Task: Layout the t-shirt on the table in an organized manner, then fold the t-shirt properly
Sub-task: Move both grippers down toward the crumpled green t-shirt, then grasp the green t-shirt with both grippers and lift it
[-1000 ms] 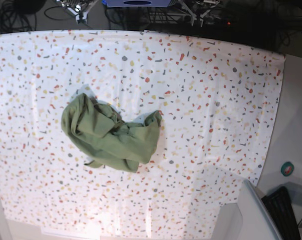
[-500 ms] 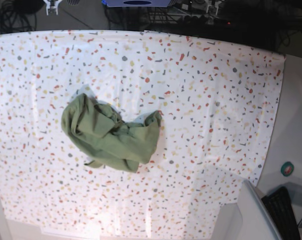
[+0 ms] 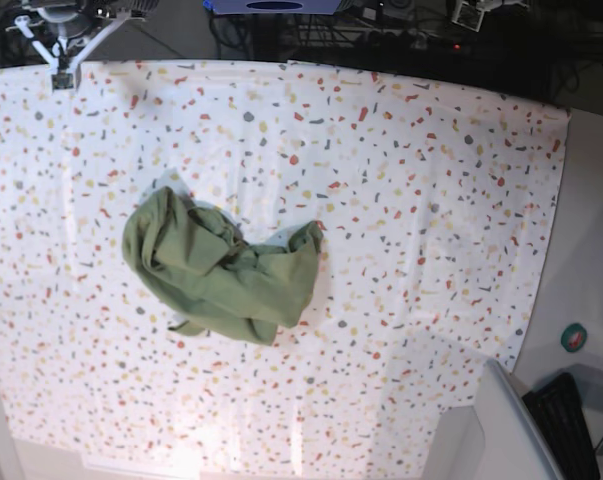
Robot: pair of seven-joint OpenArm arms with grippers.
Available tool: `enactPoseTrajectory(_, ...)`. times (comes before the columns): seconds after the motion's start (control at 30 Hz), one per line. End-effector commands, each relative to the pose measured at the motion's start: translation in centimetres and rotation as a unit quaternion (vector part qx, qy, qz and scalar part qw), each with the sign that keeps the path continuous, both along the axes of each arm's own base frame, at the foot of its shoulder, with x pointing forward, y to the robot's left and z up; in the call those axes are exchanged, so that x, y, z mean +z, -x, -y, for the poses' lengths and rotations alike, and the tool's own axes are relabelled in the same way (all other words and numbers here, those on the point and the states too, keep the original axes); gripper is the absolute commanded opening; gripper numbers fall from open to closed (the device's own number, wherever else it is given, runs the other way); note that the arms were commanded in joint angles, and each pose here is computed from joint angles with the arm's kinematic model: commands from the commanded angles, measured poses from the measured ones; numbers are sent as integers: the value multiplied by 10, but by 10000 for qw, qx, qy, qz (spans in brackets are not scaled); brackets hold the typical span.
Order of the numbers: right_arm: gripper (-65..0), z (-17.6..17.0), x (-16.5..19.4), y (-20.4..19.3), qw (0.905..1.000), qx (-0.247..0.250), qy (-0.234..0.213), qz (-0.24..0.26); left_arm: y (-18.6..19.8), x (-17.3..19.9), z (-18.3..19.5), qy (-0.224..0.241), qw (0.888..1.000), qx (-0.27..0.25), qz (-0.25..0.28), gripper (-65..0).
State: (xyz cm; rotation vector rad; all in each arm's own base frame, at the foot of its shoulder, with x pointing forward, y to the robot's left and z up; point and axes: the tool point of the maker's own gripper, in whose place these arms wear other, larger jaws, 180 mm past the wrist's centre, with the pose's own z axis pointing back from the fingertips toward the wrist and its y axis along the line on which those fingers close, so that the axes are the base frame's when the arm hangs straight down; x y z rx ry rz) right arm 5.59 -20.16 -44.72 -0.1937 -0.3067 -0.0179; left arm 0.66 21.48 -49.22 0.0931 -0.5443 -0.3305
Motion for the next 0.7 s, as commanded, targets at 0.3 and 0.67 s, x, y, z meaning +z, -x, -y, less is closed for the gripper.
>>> enactPoseTrajectory(0.3,-650,-66,41,-115,9852,741,-537,1447,-98,92,-21,1036,9684,1492,1708,-650)
enactPoseTrajectory(0.67,-303,-151,88,-208,9446,1829,-1041,2518,-169,119,-35,1261,9430,1647,2603,-308)
